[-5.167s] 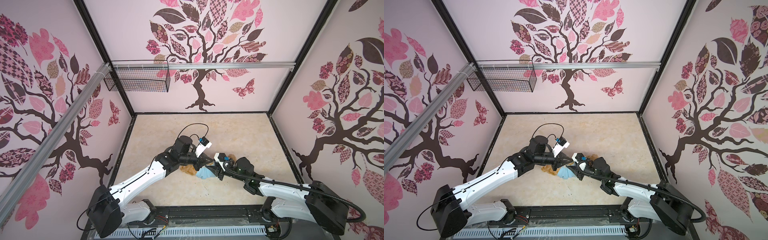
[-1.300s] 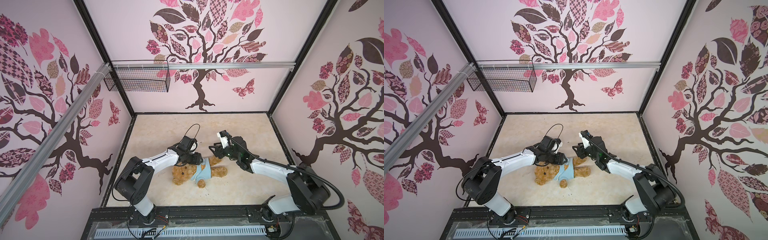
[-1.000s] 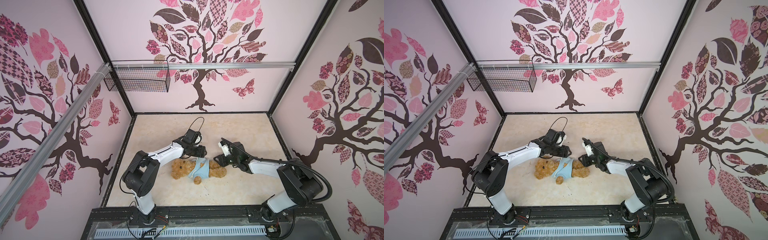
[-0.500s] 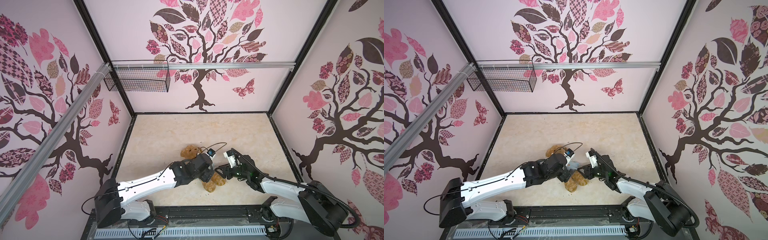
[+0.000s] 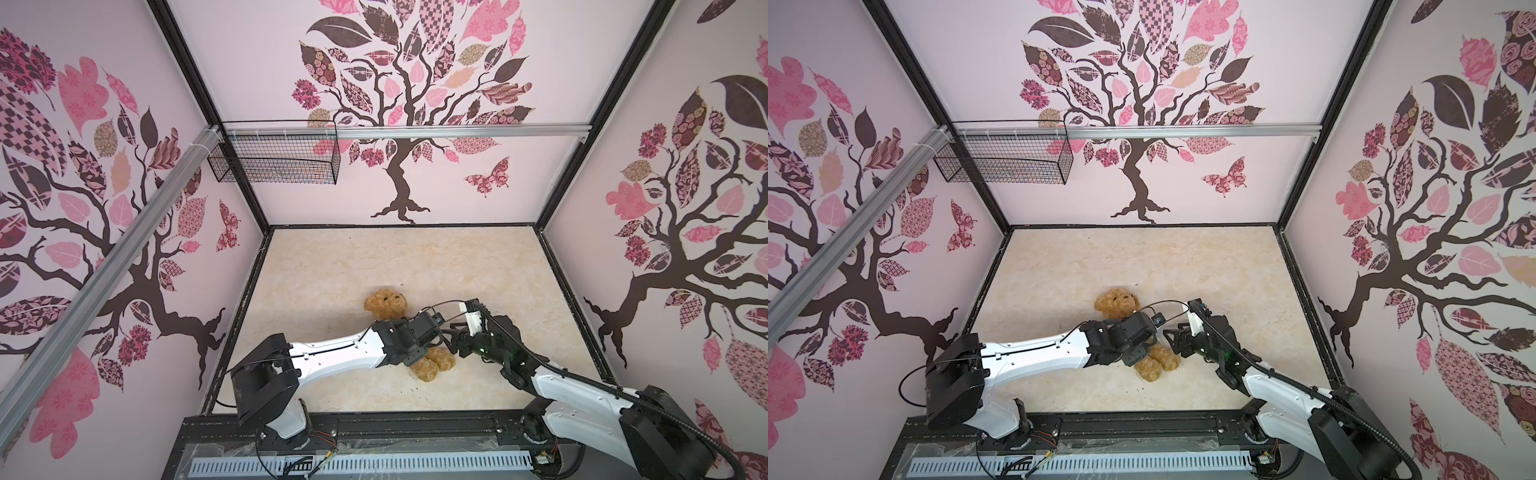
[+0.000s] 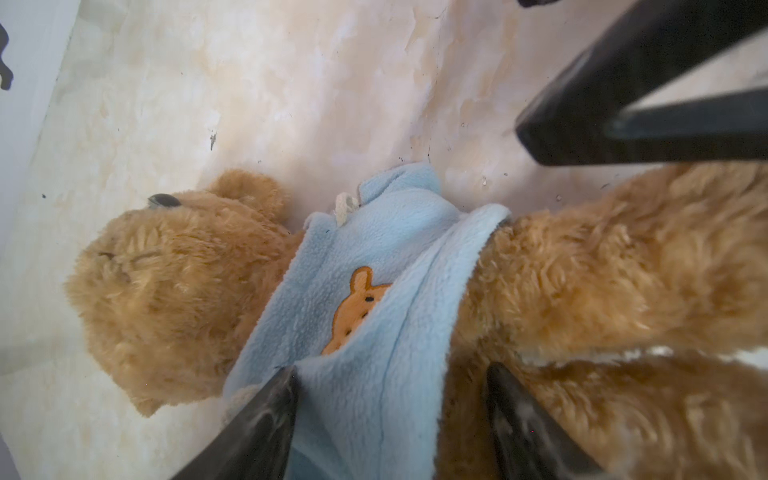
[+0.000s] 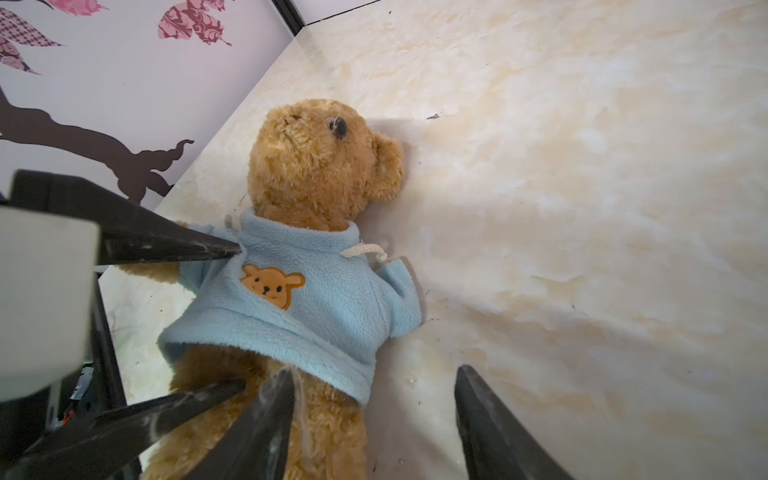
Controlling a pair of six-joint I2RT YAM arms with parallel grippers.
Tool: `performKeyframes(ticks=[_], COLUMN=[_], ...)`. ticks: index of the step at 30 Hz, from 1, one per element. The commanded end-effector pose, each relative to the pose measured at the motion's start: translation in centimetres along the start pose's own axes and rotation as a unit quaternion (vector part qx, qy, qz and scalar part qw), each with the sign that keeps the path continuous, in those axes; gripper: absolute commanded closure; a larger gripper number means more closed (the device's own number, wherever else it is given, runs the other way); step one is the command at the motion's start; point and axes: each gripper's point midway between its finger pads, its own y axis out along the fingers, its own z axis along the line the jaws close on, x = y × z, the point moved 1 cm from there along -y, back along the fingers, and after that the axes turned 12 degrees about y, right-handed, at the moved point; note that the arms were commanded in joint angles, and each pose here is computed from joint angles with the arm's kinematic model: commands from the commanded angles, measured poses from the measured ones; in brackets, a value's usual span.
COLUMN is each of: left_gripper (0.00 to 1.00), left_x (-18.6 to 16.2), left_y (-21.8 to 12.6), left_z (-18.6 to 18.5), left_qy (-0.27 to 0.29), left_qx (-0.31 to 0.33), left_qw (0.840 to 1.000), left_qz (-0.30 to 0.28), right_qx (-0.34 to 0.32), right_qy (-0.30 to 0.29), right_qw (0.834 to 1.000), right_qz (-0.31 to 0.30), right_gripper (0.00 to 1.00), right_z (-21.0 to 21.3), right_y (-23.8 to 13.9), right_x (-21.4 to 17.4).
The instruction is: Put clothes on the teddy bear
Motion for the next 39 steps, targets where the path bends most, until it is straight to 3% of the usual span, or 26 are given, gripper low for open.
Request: performKeyframes(ticks=[1,11,17,20,23,27,39], left_gripper=[0.32,0.49,0.80,0.86,1.00,1.00,1.00], left_x=[1.8,3.5,4.9,5.3,5.2,5.0,4.8], left_y=[0.2,1.8,0.9,0.1,-0.4,-0.7,-1.5], left_z=[0.8,1.3,1.5,1.6,2.1,2.0,0.5], left_qy=[0.019,-0.003,-0.055,-0.083,-0.106,-0.119,-0.132], left_qx=[0.010,-0.020,-0.056,-0.074,-0.074,-0.082,-0.131], left_qw=[1.000,0.999,0.994,0.987,0.983,0.979,0.965], left_qz=[-0.012,-0.025,-0.077,-0.112,-0.131,-0.144,-0.186], right_qx=[-0.029,-0.044,-0.013,0.030,0.050,0.061,0.086], right_qy=[-0.001,-0.002,-0.025,-0.060,-0.100,-0.168,-0.252], right_qw=[0.999,0.999,1.000,0.997,0.993,0.983,0.961], right_qz=[-0.015,-0.013,-0.009,-0.024,-0.033,-0.031,-0.071], right_gripper=[0.36,0.36,0.37,0.39,0.37,0.35,0.36], right_z=[-1.0,-1.9,-1.0,0.7,1.8,3.2,4.2], right_y=[-0.4,-0.5,-0.2,-0.2,0.0,0.9,0.8], right_x=[0.2,-0.5,-0.7,0.1,0.7,0.3,0.5])
